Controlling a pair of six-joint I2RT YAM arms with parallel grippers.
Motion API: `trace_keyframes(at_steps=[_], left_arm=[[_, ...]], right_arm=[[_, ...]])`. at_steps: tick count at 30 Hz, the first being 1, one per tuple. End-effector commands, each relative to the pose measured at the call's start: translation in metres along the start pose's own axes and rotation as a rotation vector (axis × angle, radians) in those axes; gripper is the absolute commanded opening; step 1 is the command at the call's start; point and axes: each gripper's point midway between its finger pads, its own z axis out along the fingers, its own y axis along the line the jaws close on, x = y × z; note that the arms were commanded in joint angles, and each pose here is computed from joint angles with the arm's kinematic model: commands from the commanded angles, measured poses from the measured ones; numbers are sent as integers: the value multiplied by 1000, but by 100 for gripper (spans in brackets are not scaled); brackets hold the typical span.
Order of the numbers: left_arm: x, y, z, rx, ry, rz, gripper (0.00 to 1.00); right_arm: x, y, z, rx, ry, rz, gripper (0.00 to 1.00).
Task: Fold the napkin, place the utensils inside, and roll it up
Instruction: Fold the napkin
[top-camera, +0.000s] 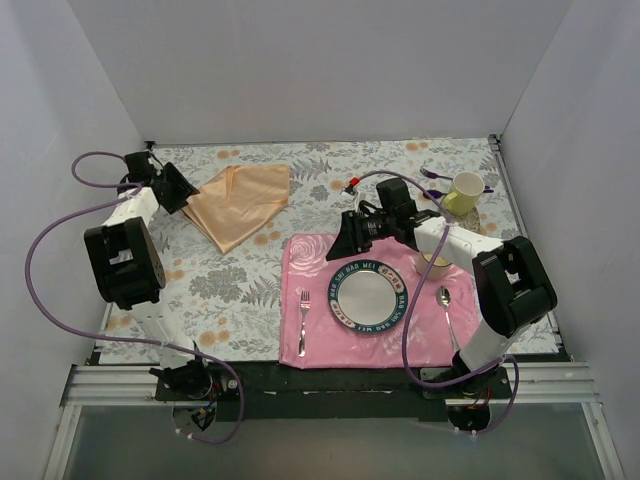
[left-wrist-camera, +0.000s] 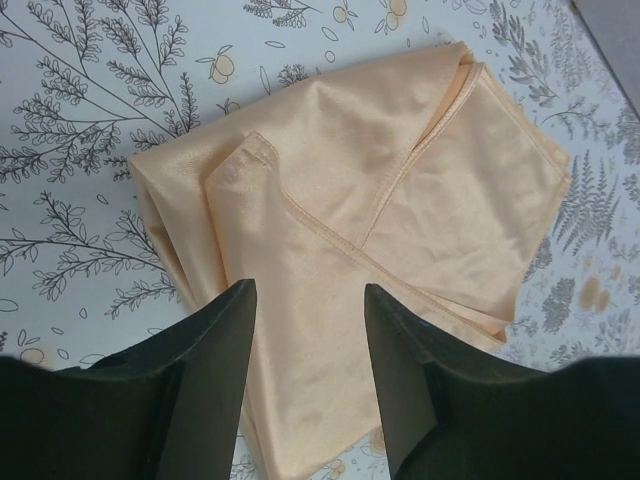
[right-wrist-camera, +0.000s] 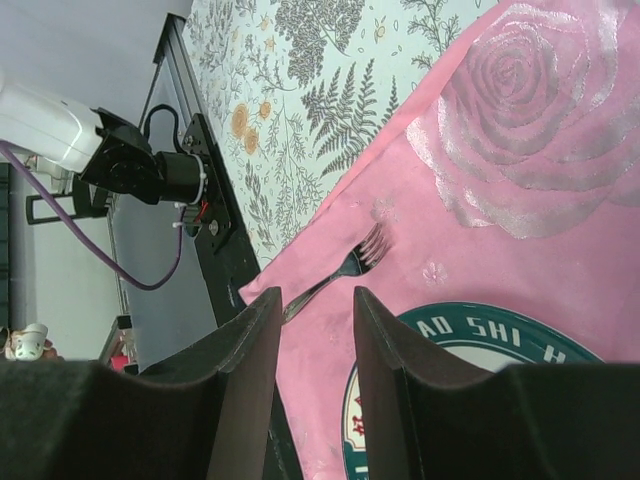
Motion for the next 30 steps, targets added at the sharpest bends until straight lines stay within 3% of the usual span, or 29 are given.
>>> trace_keyframes(at_steps=[1, 6, 13, 30], left_arm=[[-20, -2, 6, -73, -96, 71, 45], [-18, 11, 24, -163, -77, 94, 52], [-20, 6, 30, -276, -142, 203, 57], [-13, 27, 45, -386, -112, 274, 52]], right_arm=[[-20, 15, 0, -29, -35, -66, 43], [-16, 12, 0, -25, -30, -58, 43], [-15, 14, -1, -28, -30, -56, 43], [-24, 16, -1, -28, -41, -71, 43]])
